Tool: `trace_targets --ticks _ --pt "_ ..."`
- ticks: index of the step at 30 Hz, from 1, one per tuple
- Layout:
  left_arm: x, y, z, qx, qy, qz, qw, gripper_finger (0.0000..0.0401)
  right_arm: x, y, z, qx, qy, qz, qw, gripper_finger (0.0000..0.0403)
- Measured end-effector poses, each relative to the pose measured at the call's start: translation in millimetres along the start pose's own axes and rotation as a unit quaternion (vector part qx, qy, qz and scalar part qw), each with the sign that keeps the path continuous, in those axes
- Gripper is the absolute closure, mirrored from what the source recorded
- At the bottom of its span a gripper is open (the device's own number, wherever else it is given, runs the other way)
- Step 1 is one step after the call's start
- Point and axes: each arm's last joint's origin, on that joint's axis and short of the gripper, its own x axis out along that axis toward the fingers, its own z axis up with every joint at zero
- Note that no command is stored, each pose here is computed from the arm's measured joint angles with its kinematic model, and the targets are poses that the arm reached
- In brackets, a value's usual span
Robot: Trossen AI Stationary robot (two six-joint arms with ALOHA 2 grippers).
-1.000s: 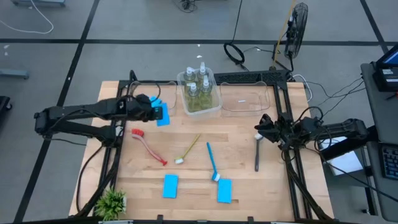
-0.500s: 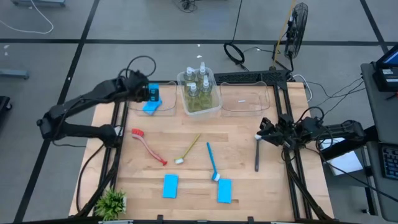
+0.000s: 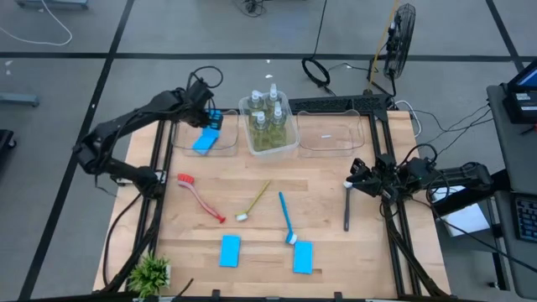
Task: Pick & Place Kitchen Sink Supplies
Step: Put the blue sponge into the left transparent bin
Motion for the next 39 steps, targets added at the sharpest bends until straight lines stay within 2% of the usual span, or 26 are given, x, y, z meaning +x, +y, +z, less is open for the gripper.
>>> trace_targets --ticks 4,12,22,30,39 --pt "13.7 -3.9 4.7 0.01 0.005 0.0 1.0 0.0401 0.0 -0.1 0.1 0.0 -0.002 -0.002 1.0 0.0289" --pt "45.0 -9.6 4.3 0.03 0.062 0.009 0.998 0.0401 0.0 -0.2 0.1 0.0 -0.002 -0.003 1.0 0.0289" --pt "69.6 -13.7 4.1 0.038 0.093 0.015 0.995 0.0401 0.0 -0.2 0.1 0.0 -0.002 -0.003 1.0 0.0289" --pt "77.3 -15.6 4.9 0.033 0.098 0.008 0.995 0.0399 0.0 -0.2 -0.1 0.008 -0.001 -0.002 1.0 0.0289" --pt "77.5 -14.7 5.3 0.025 0.097 0.011 0.995 0.0371 0.0 -0.2 -0.1 0.009 -0.001 -0.002 1.0 0.0289"
